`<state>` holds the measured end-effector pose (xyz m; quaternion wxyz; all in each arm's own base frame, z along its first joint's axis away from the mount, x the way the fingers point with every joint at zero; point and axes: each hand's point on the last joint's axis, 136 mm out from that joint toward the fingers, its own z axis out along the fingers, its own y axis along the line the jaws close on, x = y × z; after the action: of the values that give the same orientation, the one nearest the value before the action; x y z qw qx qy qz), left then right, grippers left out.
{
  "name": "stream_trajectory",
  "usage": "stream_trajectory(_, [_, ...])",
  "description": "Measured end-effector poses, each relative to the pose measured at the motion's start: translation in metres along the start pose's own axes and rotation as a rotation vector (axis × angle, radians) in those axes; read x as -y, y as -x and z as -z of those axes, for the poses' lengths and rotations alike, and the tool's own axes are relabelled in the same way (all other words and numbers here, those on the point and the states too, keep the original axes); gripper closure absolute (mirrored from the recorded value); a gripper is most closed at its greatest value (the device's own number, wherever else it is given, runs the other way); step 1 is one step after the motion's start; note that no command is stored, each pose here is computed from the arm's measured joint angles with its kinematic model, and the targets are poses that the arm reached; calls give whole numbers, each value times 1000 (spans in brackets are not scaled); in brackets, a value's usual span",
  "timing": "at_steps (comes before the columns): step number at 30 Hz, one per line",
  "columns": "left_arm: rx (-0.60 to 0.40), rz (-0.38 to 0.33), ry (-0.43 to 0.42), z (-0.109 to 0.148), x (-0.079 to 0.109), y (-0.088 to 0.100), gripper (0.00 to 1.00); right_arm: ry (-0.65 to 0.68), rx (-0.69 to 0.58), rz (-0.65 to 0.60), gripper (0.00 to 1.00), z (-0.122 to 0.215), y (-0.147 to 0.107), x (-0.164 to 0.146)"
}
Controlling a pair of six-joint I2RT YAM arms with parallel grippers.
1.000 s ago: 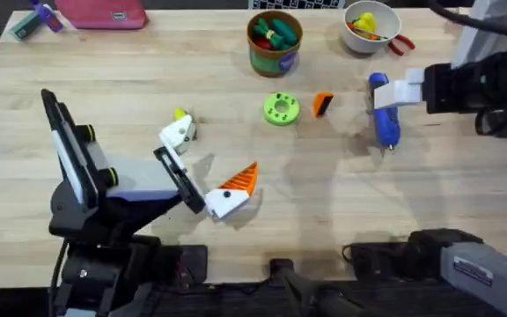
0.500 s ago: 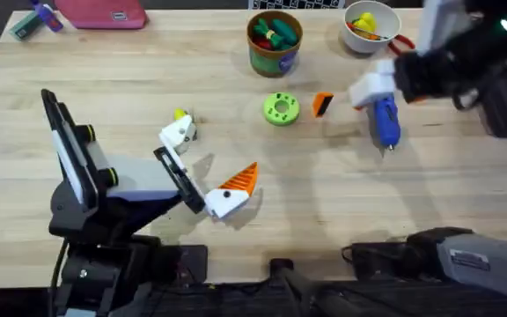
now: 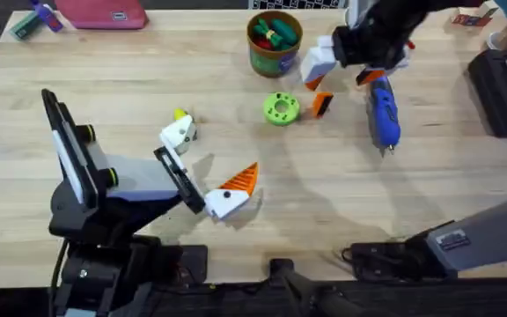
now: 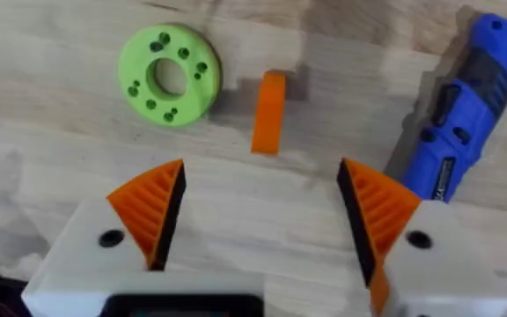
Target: Pick up the gripper from the table and insert it into the empty holder that is missing its gripper. Then pick up a screw, insert it into the mounting hole, and use the screwdriver to tighten it. Finally, clean up the table by picking up the vegetable and placing it into the bucket.
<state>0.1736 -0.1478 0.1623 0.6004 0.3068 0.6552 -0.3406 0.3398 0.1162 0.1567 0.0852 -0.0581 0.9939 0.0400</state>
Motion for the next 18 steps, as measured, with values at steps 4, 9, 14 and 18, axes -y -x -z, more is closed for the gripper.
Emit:
stream_trajectory(4, [0,0,0,0,0,0,15,-5,-22,-11,9,-21,7,-1])
stream_trajectory(9, [0,0,0,0,0,0,15,-5,-24,0,9,-41,5,0])
stream_trajectory(14, [0,0,0,0,0,0,14,-7,-34,8,9,-54,0,2])
stream_trajectory(18, [0,0,0,0,0,0,14,-5,-25,12,14,-64,7,1])
